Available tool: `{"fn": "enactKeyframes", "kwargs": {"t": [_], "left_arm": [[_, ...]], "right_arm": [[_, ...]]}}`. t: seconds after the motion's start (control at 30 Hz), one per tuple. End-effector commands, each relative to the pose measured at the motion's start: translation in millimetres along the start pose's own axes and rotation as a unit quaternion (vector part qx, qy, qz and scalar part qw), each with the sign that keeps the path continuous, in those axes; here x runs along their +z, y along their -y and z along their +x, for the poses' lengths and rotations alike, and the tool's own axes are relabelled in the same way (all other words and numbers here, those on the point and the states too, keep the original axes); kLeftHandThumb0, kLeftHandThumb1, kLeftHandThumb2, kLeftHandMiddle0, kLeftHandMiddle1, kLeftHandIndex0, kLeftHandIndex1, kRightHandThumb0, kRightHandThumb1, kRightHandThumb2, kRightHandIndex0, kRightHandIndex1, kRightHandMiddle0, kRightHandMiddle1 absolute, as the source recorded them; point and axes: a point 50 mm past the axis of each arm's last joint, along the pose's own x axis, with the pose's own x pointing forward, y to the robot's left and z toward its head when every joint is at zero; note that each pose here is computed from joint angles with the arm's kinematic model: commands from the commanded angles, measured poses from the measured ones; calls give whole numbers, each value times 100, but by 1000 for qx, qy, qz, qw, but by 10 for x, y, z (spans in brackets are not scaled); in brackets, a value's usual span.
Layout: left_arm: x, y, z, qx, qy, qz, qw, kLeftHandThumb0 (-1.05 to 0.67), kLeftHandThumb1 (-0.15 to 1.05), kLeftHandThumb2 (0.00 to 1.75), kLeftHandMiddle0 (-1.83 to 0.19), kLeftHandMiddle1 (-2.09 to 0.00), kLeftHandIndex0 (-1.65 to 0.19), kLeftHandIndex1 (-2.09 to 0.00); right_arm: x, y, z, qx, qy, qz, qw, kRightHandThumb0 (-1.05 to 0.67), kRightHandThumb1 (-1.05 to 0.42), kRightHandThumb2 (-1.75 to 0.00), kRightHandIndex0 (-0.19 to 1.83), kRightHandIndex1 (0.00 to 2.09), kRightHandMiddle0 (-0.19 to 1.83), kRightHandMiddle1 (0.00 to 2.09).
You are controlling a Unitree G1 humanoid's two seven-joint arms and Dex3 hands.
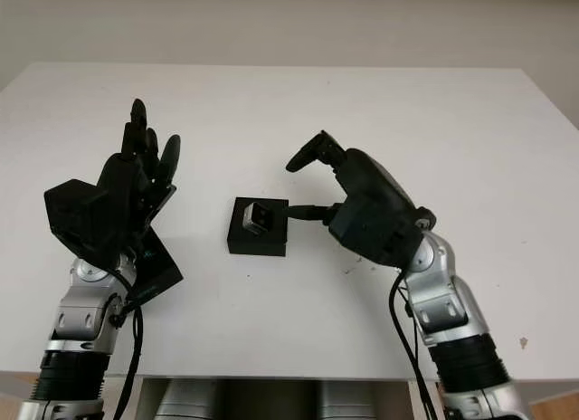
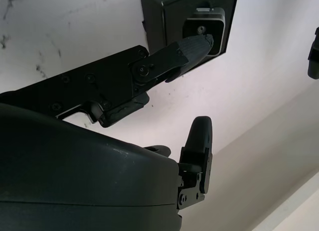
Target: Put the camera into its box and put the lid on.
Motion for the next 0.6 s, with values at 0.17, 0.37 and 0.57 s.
{"fn": "enactKeyframes", "kwargs": {"t": [0.17,0.37,0.57], "left_arm": [[-1,-27,-17,-5,0,6,1000,-75,105,46,19,0,19,0],[-15,-44,-33,-6,-4,11,1000,-75,105,45,19,0,19,0],[-20,-65,-39,-1,-7,13,1000,-76,105,45,19,0,19,0]], "right_arm": [[-38,-249,-53,-34,-7,15,999,-68,-88,-5,36,8,30,76],[-10,-411,-6,-62,3,-2,998,-67,-87,-6,37,8,24,99],[16,-488,43,-63,15,2,998,-66,-87,-5,37,7,25,105]]}}
